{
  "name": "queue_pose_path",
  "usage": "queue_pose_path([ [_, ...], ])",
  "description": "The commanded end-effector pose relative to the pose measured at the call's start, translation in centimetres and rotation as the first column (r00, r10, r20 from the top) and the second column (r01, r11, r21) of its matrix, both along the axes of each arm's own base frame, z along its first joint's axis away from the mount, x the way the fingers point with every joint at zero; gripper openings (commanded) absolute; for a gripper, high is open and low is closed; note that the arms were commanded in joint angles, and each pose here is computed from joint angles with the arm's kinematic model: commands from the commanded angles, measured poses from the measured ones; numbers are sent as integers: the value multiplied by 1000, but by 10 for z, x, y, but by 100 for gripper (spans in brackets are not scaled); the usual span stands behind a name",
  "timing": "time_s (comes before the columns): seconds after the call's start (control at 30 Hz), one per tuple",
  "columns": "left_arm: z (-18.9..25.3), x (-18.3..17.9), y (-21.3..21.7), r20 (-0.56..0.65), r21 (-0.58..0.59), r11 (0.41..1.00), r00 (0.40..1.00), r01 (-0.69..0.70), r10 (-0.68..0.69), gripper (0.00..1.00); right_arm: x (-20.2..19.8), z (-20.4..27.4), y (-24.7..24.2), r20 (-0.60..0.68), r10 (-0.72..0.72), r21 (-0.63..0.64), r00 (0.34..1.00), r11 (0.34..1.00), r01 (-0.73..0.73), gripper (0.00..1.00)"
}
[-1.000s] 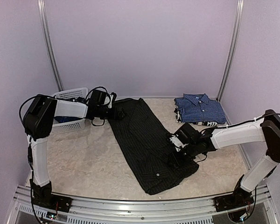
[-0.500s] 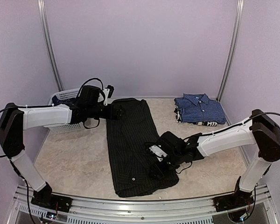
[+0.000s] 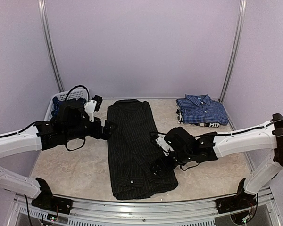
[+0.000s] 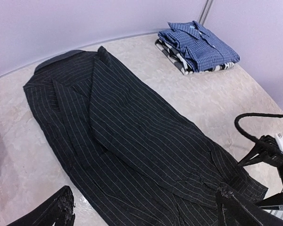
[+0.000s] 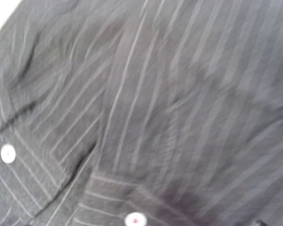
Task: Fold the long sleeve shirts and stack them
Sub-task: Move the rectangle-folded shirt to the center of the board, then pick up the rectangle-folded shirt from the center of the board.
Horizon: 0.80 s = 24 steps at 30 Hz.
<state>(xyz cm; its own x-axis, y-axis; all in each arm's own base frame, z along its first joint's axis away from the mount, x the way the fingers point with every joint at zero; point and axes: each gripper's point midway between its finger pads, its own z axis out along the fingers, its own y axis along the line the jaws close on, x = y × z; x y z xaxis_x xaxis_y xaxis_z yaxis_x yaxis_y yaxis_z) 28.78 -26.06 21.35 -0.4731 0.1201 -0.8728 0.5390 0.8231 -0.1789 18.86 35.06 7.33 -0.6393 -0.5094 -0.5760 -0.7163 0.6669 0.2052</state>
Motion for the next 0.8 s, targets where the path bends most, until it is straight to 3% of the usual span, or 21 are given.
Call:
queue_pose_path([
  [0.0,21,7,31,46,-32,986,985,-166,167,99,21,31,-25,150,-133,27,980,991,130,99],
  [0.17,26,9,46,42,-66,973,974,-219,222,99,26,54,-48,207,-235,103,950,971,218,99],
  [0.43,-2,8,39,-139,-183,976,986,-121,97,99,26,83,-84,228,-389,249,893,909,333,100],
  [0.53,-16,4,40,-199,-170,980,977,-107,72,99,27,92,-97,219,-428,298,877,885,358,99],
  [0.63,-29,-8,35,-220,-142,988,975,-68,36,99,28,93,-102,231,-422,295,877,889,350,99],
  [0.77,-45,-31,20,-225,-78,997,974,-20,2,99,28,80,-96,246,-354,200,902,930,310,100],
])
